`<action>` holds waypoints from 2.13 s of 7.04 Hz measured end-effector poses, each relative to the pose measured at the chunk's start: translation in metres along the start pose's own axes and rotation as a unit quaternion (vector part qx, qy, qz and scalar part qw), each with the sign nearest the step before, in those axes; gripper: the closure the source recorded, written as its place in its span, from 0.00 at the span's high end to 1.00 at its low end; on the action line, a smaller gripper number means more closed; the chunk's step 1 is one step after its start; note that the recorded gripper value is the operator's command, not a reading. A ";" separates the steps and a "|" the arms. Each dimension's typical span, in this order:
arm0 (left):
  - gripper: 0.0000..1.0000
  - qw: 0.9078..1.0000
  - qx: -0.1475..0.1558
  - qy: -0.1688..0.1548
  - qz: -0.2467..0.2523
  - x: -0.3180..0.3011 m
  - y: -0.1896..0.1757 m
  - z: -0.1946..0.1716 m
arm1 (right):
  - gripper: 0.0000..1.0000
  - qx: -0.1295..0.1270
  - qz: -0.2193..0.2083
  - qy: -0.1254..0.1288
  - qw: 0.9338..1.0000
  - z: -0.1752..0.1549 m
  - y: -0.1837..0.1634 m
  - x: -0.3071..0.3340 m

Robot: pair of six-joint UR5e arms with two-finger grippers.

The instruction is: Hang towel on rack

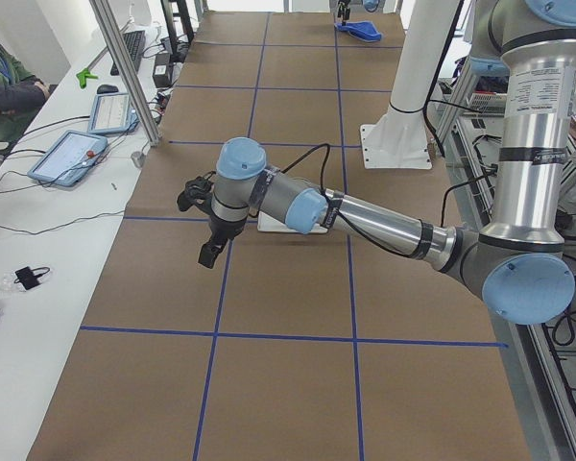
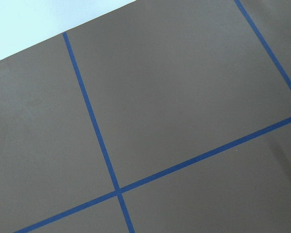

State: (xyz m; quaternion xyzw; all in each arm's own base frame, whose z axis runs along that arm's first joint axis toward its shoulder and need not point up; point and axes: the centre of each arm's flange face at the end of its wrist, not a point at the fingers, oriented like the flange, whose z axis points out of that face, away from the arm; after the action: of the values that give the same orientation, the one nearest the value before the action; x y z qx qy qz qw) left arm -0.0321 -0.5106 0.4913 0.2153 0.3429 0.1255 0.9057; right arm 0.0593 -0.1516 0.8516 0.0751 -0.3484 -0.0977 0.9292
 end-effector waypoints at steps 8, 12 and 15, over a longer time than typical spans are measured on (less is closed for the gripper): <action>0.99 1.000 0.005 0.000 0.004 -0.001 -0.001 0.001 | 0.85 0.005 -0.004 -0.003 1.000 0.003 -0.004 0.002; 0.99 1.000 0.009 0.000 0.007 0.000 -0.001 0.000 | 0.80 0.002 0.001 -0.010 1.000 0.006 -0.005 0.003; 0.99 1.000 0.011 0.000 0.009 0.000 -0.002 -0.001 | 0.80 0.001 0.007 -0.018 1.000 0.010 -0.008 0.005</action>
State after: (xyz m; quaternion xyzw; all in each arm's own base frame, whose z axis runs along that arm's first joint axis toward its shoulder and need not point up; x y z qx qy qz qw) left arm -0.0320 -0.5120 0.4897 0.2284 0.3421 0.1294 0.9022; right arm 0.0557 -0.1610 0.8603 0.0714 -0.3659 -0.0921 0.9233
